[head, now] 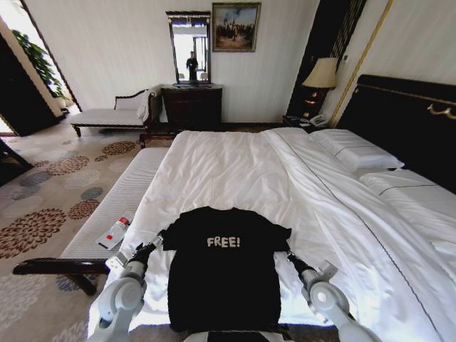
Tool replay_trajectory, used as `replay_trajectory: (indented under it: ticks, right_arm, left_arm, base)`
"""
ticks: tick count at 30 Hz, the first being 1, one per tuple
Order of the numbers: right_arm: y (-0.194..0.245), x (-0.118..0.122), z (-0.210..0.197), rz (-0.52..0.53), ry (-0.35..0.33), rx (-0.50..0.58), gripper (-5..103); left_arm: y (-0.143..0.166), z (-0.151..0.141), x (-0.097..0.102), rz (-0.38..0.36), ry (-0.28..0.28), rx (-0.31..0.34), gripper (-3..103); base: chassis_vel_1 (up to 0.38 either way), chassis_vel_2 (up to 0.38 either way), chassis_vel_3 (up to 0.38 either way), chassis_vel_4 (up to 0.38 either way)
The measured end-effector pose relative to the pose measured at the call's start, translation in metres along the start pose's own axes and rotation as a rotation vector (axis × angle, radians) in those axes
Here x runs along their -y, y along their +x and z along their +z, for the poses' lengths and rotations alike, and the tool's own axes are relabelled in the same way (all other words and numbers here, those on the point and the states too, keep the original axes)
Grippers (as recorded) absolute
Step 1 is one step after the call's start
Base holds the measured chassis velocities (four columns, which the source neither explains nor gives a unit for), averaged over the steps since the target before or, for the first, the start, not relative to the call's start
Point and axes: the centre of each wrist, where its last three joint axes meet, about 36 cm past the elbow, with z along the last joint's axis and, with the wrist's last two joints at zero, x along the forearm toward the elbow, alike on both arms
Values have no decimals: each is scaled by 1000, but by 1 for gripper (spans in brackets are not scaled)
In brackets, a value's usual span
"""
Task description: Fold the clothes on the bed.
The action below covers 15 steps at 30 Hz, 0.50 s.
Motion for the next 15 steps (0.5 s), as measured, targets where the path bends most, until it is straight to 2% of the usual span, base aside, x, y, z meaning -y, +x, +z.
replay_trajectory:
  ticks: [7, 8, 9, 10, 13, 15]
  right_arm:
    - [6, 0, 7, 11, -6, -8, 0]
    - [8, -1, 7, 11, -7, -9, -3]
    - [10, -3, 8, 12, -7, -10, 2]
    - [10, -3, 8, 12, -7, -10, 2]
    - [14, -7, 7, 22, 2, -2, 18]
    - [14, -7, 5, 27, 10, 5, 18]
  left_arm:
    - [4, 0, 2, 4, 3, 2, 100]
    - [5, 0, 2, 5, 2, 2, 100]
    - [5, 0, 2, 4, 2, 3, 100]
    - [5, 0, 2, 4, 2, 3, 100]
    - [8, -1, 1, 2, 1, 5, 100]
    - [8, -1, 1, 1, 0, 6, 100]
  base:
    - [0, 0, 0, 0]
    - [0, 0, 0, 0]
    - [0, 0, 0, 0]
    - [0, 0, 0, 0]
    - [0, 0, 0, 0]
    - [0, 0, 0, 0]
